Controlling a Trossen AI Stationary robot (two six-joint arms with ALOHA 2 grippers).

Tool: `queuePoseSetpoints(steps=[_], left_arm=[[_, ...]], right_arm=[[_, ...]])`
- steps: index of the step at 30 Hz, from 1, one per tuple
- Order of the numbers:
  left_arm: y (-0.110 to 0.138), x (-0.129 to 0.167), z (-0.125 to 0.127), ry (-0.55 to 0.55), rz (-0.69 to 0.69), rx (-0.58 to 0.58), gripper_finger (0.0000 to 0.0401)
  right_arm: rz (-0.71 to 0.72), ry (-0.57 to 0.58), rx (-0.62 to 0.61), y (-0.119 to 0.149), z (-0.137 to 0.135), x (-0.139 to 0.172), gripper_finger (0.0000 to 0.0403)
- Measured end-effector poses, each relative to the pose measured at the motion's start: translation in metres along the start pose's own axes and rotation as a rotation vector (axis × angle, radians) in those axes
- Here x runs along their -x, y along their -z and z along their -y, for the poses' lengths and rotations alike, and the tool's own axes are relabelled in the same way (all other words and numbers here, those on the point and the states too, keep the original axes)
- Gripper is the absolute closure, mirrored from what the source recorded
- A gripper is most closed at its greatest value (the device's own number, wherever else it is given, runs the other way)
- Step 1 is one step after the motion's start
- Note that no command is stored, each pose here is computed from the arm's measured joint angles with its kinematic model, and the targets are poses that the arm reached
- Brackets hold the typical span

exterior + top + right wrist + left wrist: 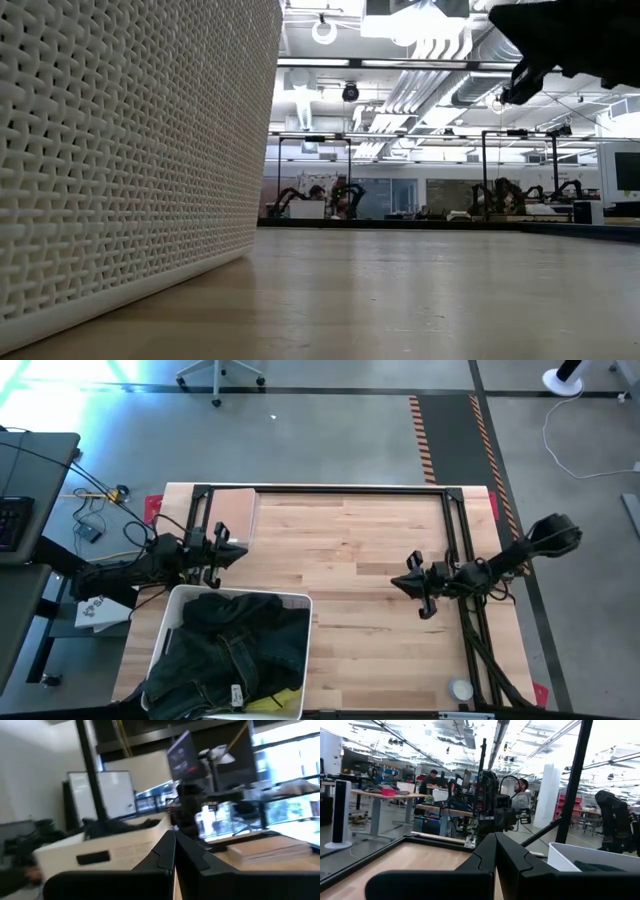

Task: Sort clothes
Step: Return to Home Position

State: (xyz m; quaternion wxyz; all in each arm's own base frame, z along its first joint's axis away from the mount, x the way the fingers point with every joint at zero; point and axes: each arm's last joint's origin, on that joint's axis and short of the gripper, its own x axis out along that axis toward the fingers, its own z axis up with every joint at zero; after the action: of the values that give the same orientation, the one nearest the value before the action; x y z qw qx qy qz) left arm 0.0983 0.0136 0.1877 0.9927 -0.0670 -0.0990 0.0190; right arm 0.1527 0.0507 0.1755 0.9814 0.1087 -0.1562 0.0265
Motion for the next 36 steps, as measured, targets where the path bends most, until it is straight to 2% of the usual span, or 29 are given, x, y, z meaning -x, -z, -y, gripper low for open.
queuePoseSetpoints(steps=[4,8,10,12,15,20,26,31,36], left_arm=[[0.002,0.0,-0.001,-0.026,-0.011,0.095,0.0401],[0.008,0.0,-0.002,-0.04,-0.051,0.33,0.0401],[0.008,0.0,-0.002,-0.041,-0.049,0.401,0.0401],[0.008,0.0,-0.002,-0.046,-0.057,0.384,0.0401],[0.011,0.0,-0.003,-0.064,-0.08,0.273,0.0401],[0.01,0.0,-0.003,-0.073,-0.073,0.174,0.0401],[0.01,0.0,-0.003,-0.076,-0.072,0.169,0.0401],[0.01,0.0,-0.003,-0.076,-0.072,0.172,0.0399],[0.01,0.0,-0.003,-0.076,-0.071,0.172,0.0398]], right_arm=[[-0.054,0.051,0.005,0.006,0.005,-0.001,0.0403],[-0.15,0.091,0.013,0.016,0.008,0.0,0.0403],[-0.21,0.098,0.038,0.021,0.009,0.001,0.0403],[-0.261,0.105,0.054,0.026,0.01,0.003,0.0403],[-0.348,0.117,0.086,0.035,0.012,0.005,0.0403],[-0.49,0.133,0.139,0.047,0.015,0.012,0.0403],[-0.651,0.12,0.189,0.046,0.018,0.027,0.0403],[-0.703,0.125,0.207,0.041,0.02,0.036,0.0402],[-0.688,0.126,0.201,0.032,0.022,0.044,0.0402]])
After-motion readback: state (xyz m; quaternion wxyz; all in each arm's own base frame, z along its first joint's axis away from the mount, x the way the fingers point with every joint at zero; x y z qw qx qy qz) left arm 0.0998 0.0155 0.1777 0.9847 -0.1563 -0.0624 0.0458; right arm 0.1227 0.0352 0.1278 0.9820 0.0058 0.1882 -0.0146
